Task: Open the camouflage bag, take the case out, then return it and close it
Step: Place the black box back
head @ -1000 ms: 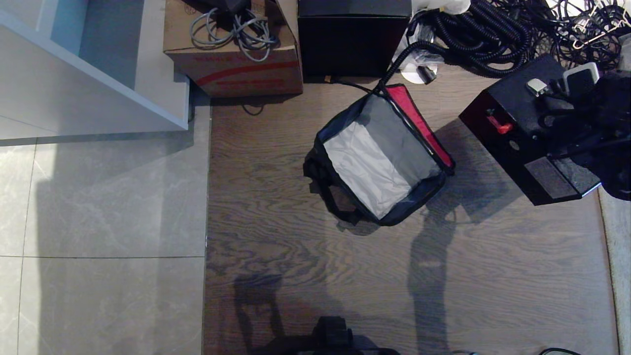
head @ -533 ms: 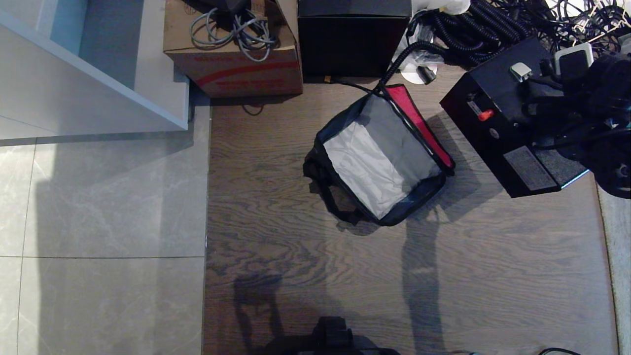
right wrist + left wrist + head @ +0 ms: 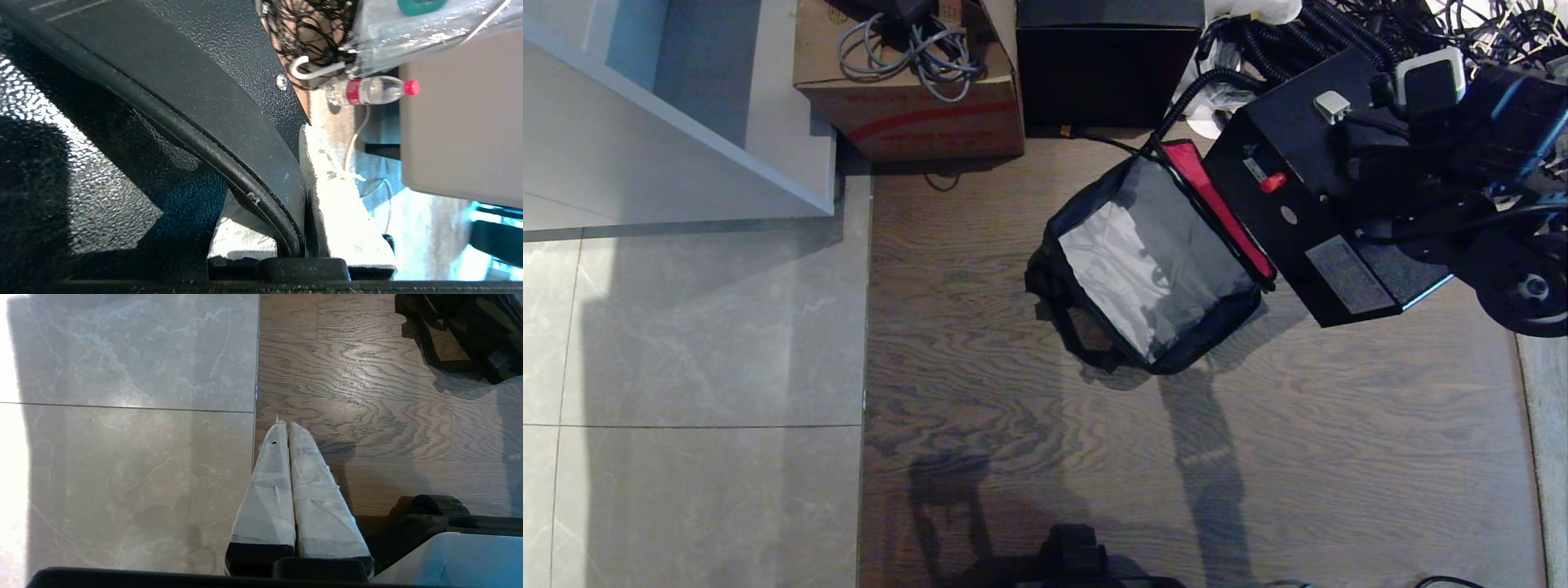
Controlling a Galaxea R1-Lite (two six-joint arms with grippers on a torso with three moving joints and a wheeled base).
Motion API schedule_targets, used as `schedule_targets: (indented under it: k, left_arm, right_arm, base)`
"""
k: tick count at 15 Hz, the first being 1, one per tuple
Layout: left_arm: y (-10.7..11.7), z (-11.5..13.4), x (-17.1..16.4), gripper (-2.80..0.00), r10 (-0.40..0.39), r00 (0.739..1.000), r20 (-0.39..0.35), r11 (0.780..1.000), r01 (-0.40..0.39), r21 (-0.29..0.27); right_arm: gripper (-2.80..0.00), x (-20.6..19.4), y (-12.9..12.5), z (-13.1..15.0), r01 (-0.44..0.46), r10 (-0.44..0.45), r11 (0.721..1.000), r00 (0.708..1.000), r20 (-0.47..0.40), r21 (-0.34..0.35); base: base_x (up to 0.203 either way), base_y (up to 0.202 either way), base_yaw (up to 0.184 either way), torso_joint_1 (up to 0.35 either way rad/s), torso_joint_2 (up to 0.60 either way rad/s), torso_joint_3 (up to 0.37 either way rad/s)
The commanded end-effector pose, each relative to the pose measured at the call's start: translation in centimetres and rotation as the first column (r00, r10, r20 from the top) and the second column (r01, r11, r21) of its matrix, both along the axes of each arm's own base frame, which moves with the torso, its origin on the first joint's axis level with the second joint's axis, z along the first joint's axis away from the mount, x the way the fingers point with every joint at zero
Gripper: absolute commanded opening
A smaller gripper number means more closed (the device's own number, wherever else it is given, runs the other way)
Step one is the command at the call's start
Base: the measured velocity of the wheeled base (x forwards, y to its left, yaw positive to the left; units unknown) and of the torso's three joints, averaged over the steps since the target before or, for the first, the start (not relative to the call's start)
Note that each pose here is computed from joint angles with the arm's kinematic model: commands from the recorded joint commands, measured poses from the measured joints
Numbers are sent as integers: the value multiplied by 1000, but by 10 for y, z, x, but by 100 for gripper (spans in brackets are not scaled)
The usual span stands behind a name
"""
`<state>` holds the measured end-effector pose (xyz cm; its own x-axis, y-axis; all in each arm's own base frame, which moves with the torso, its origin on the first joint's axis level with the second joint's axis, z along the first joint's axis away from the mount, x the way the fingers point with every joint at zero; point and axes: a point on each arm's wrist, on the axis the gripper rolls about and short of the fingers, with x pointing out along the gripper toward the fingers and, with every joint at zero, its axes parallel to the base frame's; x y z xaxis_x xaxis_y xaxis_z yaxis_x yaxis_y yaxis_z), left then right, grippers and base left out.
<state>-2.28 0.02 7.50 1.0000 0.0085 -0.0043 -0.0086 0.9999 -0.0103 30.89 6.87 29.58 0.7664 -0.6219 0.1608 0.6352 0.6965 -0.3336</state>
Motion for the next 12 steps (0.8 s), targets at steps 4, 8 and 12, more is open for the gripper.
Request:
schedule_targets:
  k: [4,8,12]
  left_arm:
    - [0,0,0,-280,1,1000,0,1000,-1,0]
    - [0,0,0,-280,1,1000,0,1000,-1,0]
    - [0,0,0,-280,1,1000,1,1000,-1,0]
  right_arm:
    - [-280,-15,37,4,-71,71,997,997,1,15]
    - [-280,-22,69,2,-130,130,991,991,-8,26]
    - [-280,-24,103,-5,-192,193,981,981,-25,28]
  base:
    - [0,0,0,0,0,0]
    - [0,0,0,0,0,0]
    - [0,0,0,0,0,0]
